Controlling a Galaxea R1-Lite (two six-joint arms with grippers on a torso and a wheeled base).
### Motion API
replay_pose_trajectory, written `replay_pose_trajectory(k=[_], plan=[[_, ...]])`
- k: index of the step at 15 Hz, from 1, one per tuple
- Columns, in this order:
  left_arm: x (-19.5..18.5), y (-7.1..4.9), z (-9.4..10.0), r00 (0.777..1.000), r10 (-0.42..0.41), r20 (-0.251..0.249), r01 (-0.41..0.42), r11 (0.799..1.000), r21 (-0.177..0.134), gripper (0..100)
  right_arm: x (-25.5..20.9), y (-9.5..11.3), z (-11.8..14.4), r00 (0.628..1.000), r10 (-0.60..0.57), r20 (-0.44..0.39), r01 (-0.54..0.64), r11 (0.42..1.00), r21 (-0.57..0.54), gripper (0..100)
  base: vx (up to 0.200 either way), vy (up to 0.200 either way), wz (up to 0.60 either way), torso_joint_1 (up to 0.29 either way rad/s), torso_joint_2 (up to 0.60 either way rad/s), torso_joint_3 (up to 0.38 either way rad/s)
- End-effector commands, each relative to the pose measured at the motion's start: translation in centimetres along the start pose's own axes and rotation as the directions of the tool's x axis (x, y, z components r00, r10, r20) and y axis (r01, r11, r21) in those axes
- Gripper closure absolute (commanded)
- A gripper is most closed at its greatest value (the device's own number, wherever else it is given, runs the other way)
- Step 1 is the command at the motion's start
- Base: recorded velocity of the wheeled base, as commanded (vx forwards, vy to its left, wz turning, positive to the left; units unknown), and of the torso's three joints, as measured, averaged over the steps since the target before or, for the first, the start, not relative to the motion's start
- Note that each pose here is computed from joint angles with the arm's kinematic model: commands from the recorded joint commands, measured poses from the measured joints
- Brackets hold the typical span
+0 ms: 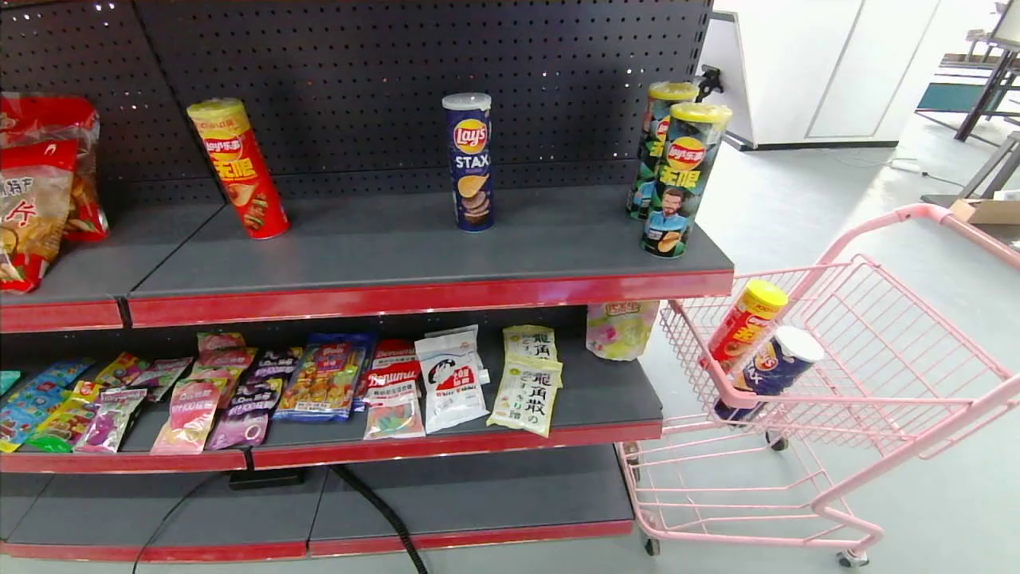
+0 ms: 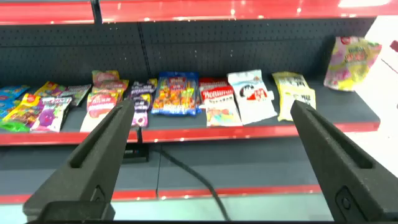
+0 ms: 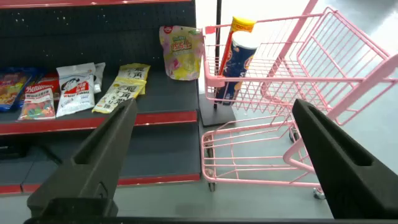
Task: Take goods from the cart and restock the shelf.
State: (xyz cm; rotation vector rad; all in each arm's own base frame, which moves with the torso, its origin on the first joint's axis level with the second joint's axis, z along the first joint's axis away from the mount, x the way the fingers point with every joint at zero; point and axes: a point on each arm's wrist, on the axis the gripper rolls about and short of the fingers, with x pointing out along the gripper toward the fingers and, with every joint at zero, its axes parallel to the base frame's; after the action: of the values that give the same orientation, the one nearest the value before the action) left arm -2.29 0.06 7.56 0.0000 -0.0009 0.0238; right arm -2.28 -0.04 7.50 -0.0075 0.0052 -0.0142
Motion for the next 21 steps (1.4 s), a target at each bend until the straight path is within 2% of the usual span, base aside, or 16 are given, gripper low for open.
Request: replay_pose_trajectory(k=[1, 6, 9, 19, 21], plan=[[0.00, 0.00, 0.01, 1.000, 0.001, -0.001, -0.001, 1.000, 0.000, 0, 0.00, 0.00, 0.00, 1.000, -0.001, 0.000, 0.001, 1.000, 0.000, 0, 0.200, 0.000, 0.00, -0.002, 0.01, 0.007], [0.01, 0.00, -0.03, 1.000, 0.001, -0.002, -0.001, 1.000, 0.000, 0, 0.01, 0.00, 0.00, 1.000, 0.000, -0.001, 0.000, 1.000, 0.000, 0, 0.200, 0.000, 0.00, 0.010, 0.00, 0.005], [0.01, 0.00, -0.03, 1.000, 0.001, -0.002, -0.001, 1.000, 0.000, 0, 0.01, 0.00, 0.00, 1.000, 0.000, -0.001, 0.000, 1.000, 0.000, 0, 0.000, 0.000, 0.00, 0.000, 0.00, 0.000], [0.01, 0.00, -0.03, 1.000, 0.001, -0.002, -0.001, 1.000, 0.000, 0, 0.01, 0.00, 0.00, 1.000, 0.000, -0.001, 0.000, 1.000, 0.000, 0, 0.000, -0.200, 0.00, -0.001, 0.00, 0.004], [0.01, 0.00, -0.03, 1.000, 0.001, -0.002, -0.001, 1.000, 0.000, 0, 0.00, 0.00, 0.00, 1.000, 0.000, 0.001, 0.000, 1.000, 0.000, 0, 0.000, 0.000, 0.00, 0.000, 0.00, 0.000]])
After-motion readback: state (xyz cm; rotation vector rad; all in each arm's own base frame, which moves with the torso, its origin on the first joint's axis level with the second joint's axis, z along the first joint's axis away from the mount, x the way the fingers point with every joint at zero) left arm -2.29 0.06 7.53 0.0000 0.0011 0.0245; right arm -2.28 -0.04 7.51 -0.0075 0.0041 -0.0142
